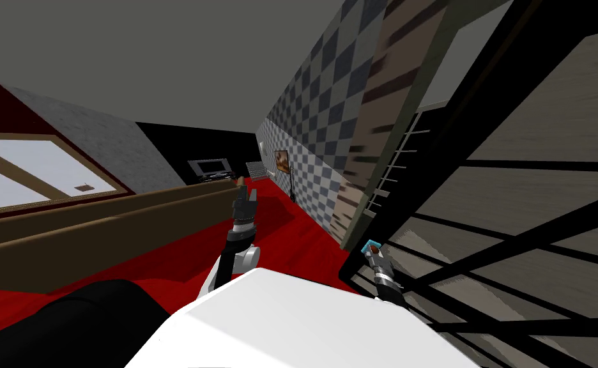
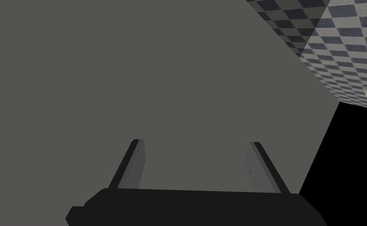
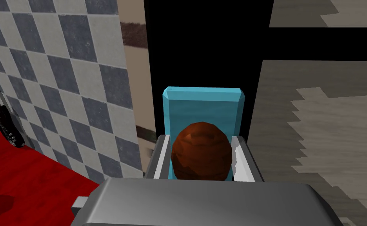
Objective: Pull the door open
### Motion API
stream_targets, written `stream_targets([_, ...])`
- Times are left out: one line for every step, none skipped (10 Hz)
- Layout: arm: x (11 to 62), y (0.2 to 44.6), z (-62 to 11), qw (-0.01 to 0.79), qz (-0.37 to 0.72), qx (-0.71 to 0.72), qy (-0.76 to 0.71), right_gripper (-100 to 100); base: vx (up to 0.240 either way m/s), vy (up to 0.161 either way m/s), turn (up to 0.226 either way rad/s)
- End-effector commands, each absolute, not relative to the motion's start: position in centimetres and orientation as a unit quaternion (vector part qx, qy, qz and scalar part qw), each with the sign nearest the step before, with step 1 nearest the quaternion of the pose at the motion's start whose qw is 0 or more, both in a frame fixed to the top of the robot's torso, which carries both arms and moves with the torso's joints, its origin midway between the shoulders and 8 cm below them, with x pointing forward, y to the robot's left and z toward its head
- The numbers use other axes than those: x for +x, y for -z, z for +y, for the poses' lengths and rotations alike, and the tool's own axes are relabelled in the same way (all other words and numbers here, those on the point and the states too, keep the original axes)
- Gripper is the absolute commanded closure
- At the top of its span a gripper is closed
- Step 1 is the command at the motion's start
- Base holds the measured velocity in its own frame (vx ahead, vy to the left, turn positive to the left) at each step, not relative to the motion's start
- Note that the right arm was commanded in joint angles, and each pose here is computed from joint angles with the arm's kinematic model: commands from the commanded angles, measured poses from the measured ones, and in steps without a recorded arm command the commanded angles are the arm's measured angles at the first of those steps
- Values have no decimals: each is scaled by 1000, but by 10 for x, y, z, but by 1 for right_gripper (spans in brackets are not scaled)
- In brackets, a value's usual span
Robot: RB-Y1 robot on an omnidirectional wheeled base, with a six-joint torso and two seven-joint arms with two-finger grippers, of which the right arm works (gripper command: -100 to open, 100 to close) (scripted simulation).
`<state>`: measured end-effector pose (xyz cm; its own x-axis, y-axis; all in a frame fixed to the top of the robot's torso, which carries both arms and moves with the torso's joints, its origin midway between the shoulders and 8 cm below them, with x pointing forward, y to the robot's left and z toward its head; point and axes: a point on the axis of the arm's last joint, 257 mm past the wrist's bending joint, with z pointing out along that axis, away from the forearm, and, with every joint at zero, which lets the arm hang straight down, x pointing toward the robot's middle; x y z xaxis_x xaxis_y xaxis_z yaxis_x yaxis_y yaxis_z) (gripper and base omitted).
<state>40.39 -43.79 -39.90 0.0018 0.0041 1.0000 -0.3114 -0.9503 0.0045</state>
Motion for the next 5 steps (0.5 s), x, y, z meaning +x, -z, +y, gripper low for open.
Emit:
stream_targets([403, 401, -432, 101, -100, 701, -699, 100, -232, -30, 89])
stream_targets([403, 400, -427, 93, -92, 701, -701, 100, -270, -20, 97])
stream_targets([403, 400, -423, 85, -84, 702, -702, 100, -297, -30, 85])
stream_targets([402, 400, -420, 79, -79, 703, -703, 100, -275, -18, 78])
stream_targets([403, 401, -422, 84, -82, 703, -702, 100, -118, 2, 26])
